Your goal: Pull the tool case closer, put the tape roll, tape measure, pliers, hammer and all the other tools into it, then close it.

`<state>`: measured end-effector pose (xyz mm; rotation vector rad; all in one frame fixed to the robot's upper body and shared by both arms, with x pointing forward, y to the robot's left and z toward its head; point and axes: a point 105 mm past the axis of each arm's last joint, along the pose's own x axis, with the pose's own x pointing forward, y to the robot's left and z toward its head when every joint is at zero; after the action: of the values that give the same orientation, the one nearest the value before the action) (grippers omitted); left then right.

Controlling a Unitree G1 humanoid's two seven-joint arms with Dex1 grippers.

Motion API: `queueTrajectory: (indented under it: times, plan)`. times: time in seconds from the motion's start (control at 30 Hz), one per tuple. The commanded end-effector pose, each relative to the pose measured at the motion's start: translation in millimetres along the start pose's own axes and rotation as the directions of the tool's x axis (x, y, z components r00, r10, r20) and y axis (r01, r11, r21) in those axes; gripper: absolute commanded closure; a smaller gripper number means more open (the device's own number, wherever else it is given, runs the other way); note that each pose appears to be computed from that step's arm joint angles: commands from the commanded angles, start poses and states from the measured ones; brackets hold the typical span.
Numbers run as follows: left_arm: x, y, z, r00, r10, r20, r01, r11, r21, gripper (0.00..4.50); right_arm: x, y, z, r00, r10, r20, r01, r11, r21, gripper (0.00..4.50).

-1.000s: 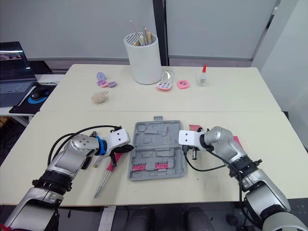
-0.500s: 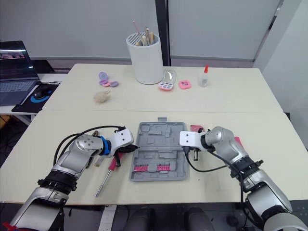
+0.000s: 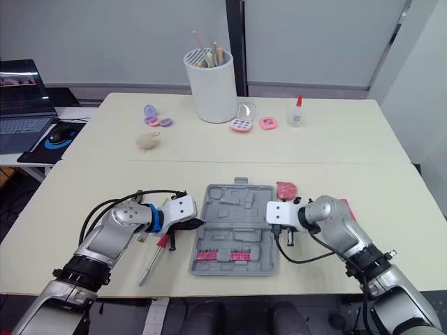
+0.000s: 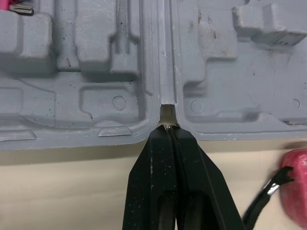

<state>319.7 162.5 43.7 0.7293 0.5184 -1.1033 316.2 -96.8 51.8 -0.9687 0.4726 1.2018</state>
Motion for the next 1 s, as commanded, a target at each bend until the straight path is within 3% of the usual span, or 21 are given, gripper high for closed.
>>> queueTrajectory:
  times: [0.03,1.0]
  plan:
    - [14.4,-27.6,22.6,0.992,-0.11,0.061,0.107,0.992,0.062,4.5,4.8,19.9,26.6,0.994,0.055,0.096,-0.053,0.998,-0.026,4.49]
    - [2.7,-69.0,1.6,0.983,-0.186,0.003,0.186,0.983,-0.006,4.5,-0.7,67.1,26.2,0.981,0.151,0.118,-0.16,0.984,0.074,4.49]
